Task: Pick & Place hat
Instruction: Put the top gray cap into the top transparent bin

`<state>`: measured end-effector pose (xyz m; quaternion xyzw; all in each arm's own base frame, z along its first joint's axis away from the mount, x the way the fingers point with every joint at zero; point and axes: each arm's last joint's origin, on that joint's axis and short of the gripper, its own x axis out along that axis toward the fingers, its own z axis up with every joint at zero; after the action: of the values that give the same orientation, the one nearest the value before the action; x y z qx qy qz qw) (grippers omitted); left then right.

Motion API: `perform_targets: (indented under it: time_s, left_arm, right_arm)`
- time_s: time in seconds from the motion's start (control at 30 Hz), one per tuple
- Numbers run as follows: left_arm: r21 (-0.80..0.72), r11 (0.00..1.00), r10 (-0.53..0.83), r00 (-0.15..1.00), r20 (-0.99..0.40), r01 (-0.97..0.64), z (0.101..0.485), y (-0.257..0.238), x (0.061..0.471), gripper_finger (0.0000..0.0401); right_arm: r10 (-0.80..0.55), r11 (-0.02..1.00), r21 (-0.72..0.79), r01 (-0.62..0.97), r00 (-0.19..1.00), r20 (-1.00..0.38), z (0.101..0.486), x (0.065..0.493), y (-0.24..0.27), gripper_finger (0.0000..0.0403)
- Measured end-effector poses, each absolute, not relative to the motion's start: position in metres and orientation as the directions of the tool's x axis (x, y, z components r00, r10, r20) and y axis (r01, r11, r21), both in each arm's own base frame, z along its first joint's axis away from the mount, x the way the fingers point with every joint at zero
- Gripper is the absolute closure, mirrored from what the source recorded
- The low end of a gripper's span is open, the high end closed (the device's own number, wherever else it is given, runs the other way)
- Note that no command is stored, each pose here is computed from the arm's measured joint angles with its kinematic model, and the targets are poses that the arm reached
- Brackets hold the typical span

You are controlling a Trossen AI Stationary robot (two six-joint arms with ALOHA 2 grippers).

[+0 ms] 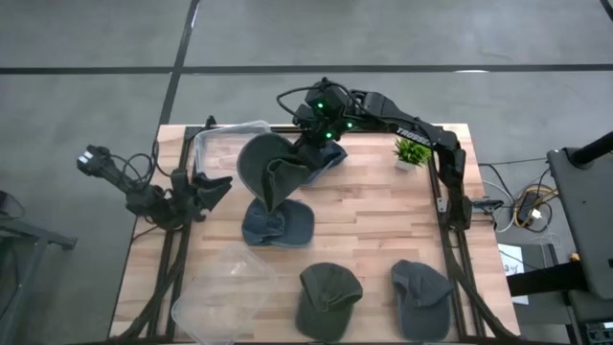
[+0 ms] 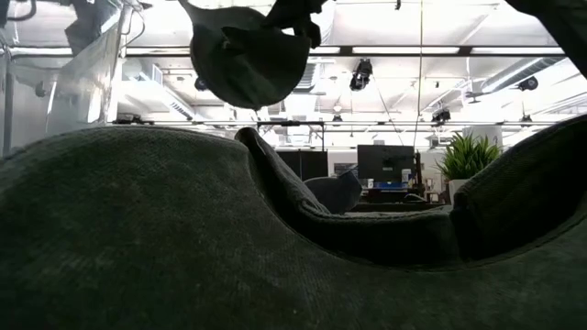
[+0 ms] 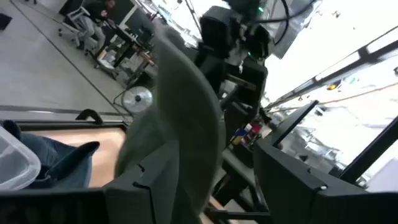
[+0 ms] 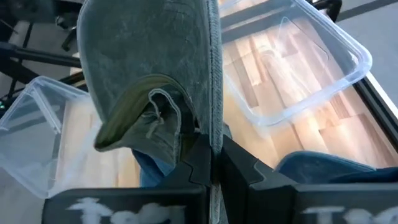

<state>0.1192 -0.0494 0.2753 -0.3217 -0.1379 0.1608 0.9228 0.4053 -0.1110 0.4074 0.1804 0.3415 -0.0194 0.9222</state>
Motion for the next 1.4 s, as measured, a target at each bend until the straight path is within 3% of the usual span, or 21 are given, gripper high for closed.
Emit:
perform_targets:
  time_s: [0.5,1.0,1.13,1.33,1.4]
  left_arm:
    - [-0.430,0.816,0.464,0.882,0.086,-0.387,0.285,-0.055,0.149,0.0201]
    - [-0.432,0.748,0.581,0.812,0.061,-0.503,0.283,-0.046,0.160,0.0209]
    - [-0.429,0.736,0.601,0.798,0.056,-0.524,0.282,-0.044,0.162,0.0251]
    - [-0.452,0.691,0.651,0.757,0.052,-0.564,0.282,-0.042,0.161,0.0382]
    - [-0.465,0.684,0.655,0.754,0.053,-0.561,0.282,-0.042,0.161,0.0390]
  right_arm:
    - [0.064,0.945,0.286,0.160,0.765,-0.640,0.409,0.408,-0.094,0.0392]
    - [0.066,0.950,0.271,0.153,0.754,-0.654,0.409,0.409,-0.084,0.0392]
    - [0.068,0.952,0.269,0.148,0.753,-0.654,0.409,0.410,-0.082,0.0392]
    - [0.070,0.953,0.268,0.142,0.755,-0.652,0.410,0.409,-0.082,0.0390]
    - [0.071,0.954,0.266,0.138,0.757,-0.650,0.410,0.409,-0.082,0.0389]
